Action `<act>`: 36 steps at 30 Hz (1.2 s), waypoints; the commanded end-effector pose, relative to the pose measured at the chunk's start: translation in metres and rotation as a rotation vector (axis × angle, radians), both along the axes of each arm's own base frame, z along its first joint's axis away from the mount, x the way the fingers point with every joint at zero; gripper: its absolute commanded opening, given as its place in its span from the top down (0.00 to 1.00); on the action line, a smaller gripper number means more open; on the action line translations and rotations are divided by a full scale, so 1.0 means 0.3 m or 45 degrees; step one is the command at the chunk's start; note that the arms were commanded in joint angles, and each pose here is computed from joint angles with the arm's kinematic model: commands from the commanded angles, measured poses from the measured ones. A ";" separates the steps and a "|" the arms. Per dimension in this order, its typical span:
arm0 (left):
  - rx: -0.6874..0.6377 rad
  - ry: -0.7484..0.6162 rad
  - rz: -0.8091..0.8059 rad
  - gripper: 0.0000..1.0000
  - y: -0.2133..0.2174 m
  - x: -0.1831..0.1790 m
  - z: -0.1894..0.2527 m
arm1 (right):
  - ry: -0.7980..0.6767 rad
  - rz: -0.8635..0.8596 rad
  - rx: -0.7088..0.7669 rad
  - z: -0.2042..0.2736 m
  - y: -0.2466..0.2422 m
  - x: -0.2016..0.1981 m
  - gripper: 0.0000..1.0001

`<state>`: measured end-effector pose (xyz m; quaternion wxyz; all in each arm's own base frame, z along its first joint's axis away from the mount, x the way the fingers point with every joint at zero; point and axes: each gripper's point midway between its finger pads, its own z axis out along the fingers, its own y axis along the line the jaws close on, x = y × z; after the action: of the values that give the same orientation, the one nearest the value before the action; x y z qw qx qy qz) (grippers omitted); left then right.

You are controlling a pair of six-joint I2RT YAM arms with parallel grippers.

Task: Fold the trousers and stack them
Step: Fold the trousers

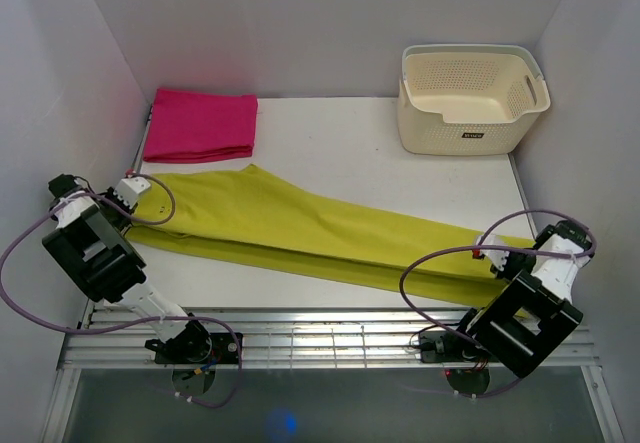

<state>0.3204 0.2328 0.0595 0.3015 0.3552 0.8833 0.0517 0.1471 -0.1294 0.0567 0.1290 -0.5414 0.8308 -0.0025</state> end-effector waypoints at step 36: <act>-0.139 -0.221 -0.121 0.02 -0.220 -0.125 0.454 | -0.218 0.054 -0.114 0.259 -0.107 0.237 0.20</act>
<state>0.2798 0.2136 0.1351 0.3142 0.3385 0.8858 0.0455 0.2167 -0.1755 0.1028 0.1437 -0.5395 0.8252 -0.0861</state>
